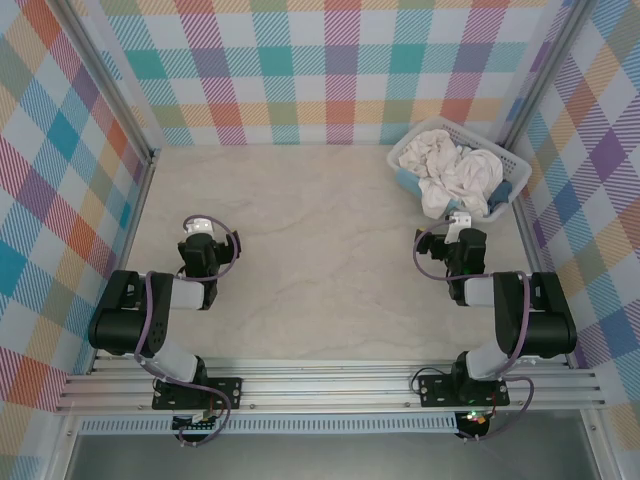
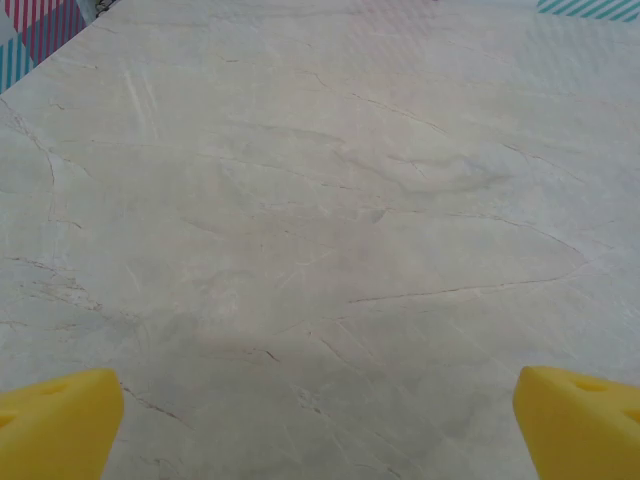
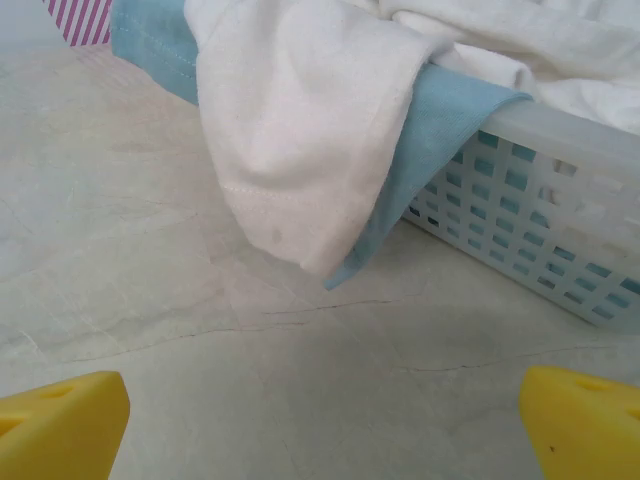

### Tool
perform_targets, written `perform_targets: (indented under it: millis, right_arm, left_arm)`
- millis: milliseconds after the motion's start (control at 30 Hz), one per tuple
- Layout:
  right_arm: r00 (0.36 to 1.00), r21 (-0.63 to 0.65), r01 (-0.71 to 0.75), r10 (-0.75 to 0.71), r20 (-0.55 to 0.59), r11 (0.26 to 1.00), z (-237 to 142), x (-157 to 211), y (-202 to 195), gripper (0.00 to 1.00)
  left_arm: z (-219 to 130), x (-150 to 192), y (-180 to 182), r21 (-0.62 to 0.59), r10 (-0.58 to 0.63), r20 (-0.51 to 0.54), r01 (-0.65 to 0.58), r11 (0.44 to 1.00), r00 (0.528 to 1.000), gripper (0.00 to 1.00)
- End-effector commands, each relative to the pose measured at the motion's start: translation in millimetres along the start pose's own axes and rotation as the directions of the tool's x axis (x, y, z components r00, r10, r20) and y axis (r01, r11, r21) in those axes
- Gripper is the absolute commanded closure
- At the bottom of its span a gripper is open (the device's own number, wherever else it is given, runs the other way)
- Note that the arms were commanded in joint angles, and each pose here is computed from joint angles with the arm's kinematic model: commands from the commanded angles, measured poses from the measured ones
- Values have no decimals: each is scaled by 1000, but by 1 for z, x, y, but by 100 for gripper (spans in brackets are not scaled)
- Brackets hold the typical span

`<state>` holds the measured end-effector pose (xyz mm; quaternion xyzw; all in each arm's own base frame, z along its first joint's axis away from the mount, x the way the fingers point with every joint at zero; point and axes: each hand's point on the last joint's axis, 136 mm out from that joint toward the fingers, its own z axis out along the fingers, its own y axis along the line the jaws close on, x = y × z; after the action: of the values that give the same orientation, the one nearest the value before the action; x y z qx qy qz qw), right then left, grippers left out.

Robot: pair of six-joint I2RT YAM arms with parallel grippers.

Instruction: Fold and stack the t-shirts

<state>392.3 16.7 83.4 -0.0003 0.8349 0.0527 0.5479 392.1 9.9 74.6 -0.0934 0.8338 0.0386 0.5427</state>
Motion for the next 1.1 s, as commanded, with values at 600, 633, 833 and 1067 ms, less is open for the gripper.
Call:
perform_targets:
  millis: [600,633,833,1067]
  right_arm:
    - [995,124,14,-27,100,992,-31,-48,-6,0]
    - [992,161,19,-39,123,987,-45,-62,-5,0]
    - [959,190,-282,278,51,940,-122,-149,4,0]
    - [799,233,-524,567,-200,820,-77,-179,-20,23]
  left_arm:
    - [-35,-47,10,-94,-4,103,14,995,995,0]
    - [-49,-62,12,-120,-10,152,28,992,988,0]
    - [-110,-177,-6,-96,-212,244,241,966,946,0]
    - [-84,-167,-81,-18,-495,-362,525,851,790,6]
